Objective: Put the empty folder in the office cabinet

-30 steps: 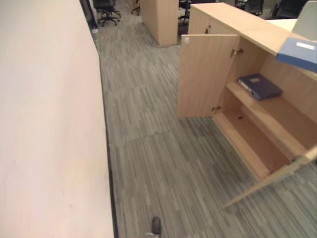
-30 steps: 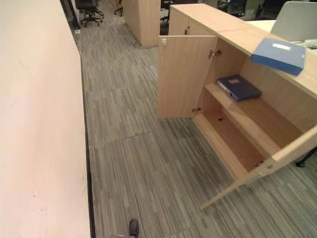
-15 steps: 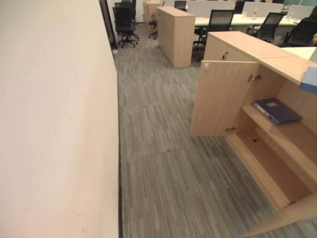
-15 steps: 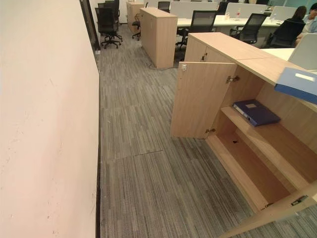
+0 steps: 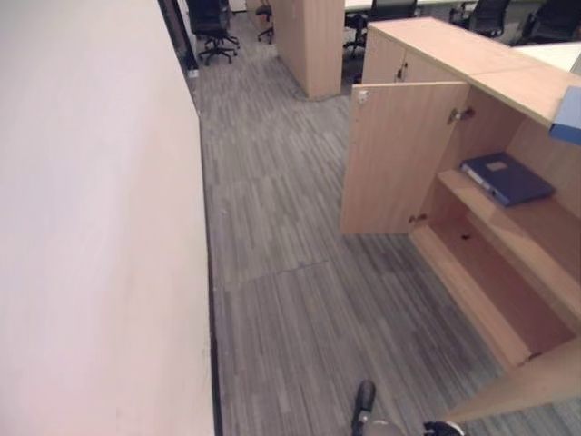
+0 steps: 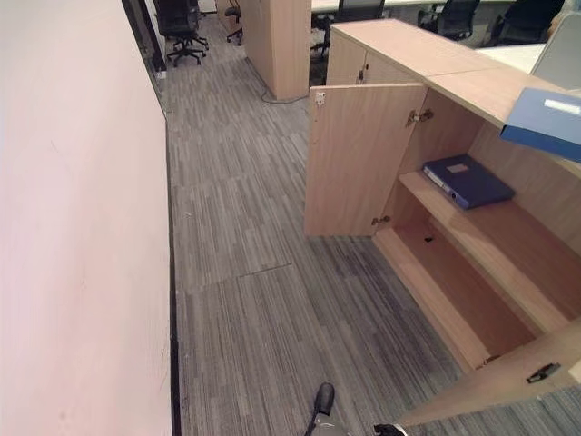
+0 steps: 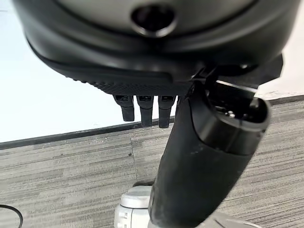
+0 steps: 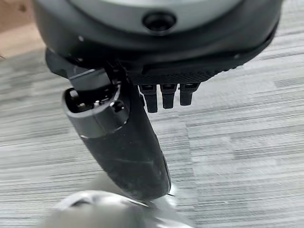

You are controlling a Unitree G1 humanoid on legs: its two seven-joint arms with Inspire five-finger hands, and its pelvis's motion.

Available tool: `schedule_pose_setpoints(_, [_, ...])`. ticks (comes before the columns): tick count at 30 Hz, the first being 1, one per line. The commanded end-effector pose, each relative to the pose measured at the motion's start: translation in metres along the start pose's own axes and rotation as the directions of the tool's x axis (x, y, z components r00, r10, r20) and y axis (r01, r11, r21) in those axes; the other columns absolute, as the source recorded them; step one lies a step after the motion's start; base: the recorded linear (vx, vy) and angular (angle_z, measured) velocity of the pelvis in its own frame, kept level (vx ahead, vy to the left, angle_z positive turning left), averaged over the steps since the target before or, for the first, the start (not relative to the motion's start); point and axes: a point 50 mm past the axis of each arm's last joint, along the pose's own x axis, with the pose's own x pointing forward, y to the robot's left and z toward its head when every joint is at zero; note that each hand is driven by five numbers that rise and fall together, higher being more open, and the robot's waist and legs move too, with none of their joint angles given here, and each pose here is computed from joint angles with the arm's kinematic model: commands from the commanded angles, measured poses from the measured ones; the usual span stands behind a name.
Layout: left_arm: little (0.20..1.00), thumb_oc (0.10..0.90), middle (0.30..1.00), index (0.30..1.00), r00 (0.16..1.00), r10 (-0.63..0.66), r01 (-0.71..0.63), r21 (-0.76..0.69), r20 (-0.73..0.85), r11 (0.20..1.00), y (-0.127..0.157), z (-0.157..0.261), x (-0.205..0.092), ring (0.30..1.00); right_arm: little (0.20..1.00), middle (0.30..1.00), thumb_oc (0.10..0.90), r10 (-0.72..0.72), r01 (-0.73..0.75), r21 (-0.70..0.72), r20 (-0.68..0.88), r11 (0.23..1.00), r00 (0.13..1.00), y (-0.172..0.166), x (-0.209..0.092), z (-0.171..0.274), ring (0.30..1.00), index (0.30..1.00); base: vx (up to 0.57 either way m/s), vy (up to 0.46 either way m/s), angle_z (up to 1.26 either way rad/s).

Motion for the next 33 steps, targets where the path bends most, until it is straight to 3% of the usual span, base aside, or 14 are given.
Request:
schedule_pose_setpoints(1, [0.900, 0.800, 0.900, 0.900, 0.998, -0.001, -0.002, 0.039, 0.063, 0.999, -0.002, 0.024, 0.002, 0.900, 0.900, 0.900, 0.800, -0.039, 0.039, 0.002, -0.025, 0.999, 0.999, -0.012, 0.001, -0.003, 0.900, 0.900, 0.38, -0.278, 0.51])
schedule_pose_setpoints(13, [0.900, 0.800, 0.900, 0.900, 0.972, 0.001, -0.010, 0.037, 0.234, 0.999, -0.008, 0.073, -0.001, 0.900, 0.900, 0.900, 0.800, -0.089, 0.094, 0.040, -0.111, 0.995, 0.990, -0.021, -0.002, -0.028, 0.900, 0.900, 0.24, -0.249, 0.06])
schedule_pose_setpoints(23, [0.900, 0.800, 0.900, 0.900, 0.977, 0.037, -0.033, -0.021, 0.208, 0.999, -0.002, 0.060, 0.000, 0.900, 0.900, 0.900, 0.800, -0.110, 0.115, 0.044, -0.097, 0.992, 0.989, -0.027, -0.002, -0.027, 0.900, 0.900, 0.22, 0.055, -0.17])
schedule_pose_setpoints(33, [0.900, 0.800, 0.900, 0.900, 0.989, 0.040, -0.036, -0.028, 0.143, 0.999, -0.003, 0.041, 0.001, 0.900, 0.900, 0.900, 0.800, -0.074, 0.082, 0.047, -0.154, 0.995, 0.985, -0.018, -0.004, -0.042, 0.900, 0.900, 0.37, 0.202, -0.92])
